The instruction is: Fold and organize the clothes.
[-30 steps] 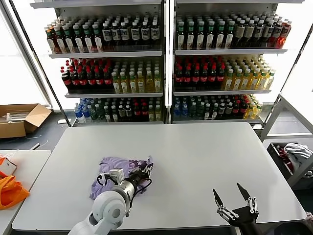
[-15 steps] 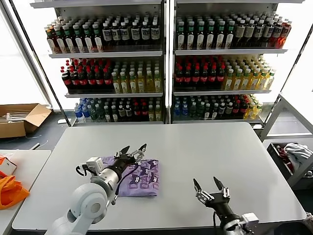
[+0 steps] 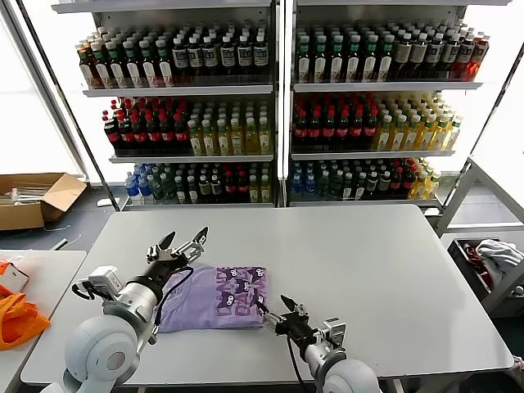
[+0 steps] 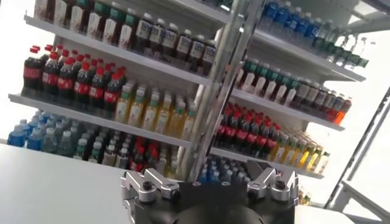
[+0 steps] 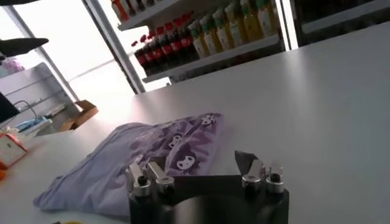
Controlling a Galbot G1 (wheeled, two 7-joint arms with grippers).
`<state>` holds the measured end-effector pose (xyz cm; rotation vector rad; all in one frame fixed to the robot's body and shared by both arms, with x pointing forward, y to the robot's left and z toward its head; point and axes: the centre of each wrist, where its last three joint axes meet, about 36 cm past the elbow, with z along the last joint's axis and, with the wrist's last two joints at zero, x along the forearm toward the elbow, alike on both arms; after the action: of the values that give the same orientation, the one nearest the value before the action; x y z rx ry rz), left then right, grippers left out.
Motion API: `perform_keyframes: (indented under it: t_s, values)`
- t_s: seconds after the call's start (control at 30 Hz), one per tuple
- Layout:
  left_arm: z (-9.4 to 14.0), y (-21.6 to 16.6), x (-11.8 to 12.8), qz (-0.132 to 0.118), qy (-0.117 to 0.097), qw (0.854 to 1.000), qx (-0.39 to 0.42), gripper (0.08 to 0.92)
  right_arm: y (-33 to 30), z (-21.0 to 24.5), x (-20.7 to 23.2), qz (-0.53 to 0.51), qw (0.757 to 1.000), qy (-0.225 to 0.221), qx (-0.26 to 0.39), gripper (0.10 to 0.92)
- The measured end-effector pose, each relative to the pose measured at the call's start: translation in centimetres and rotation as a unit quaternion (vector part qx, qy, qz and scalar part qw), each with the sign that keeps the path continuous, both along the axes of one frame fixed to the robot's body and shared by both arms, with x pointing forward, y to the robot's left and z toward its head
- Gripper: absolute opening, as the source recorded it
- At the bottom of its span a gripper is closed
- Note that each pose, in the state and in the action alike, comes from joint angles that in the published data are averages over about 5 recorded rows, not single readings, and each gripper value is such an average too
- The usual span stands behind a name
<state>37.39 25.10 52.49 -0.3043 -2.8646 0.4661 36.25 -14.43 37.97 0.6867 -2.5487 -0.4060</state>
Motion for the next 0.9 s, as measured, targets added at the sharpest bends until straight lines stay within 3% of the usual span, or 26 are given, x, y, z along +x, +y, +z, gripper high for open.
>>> perform_keyframes:
  t_s: [0.63,0.73,0.9]
  values:
    - [0.6,1.0,-0.9,0.007,-0.009,1.000,0.006,0.823,1.3,-0.2,0.7,0.023,1.000,0.015,-0.004,0.170]
    - [0.6,0.9,-0.8,0.007,-0.009,1.000,0.004,0.822,0.6,-0.1,0.5,0.020,1.000,0.011,-0.013,0.117]
    - [0.5,0.8,-0.8,0.005,-0.008,1.000,0.002,0.823,-1.3,0.4,-0.1,0.010,0.999,-0.001,-0.031,0.111]
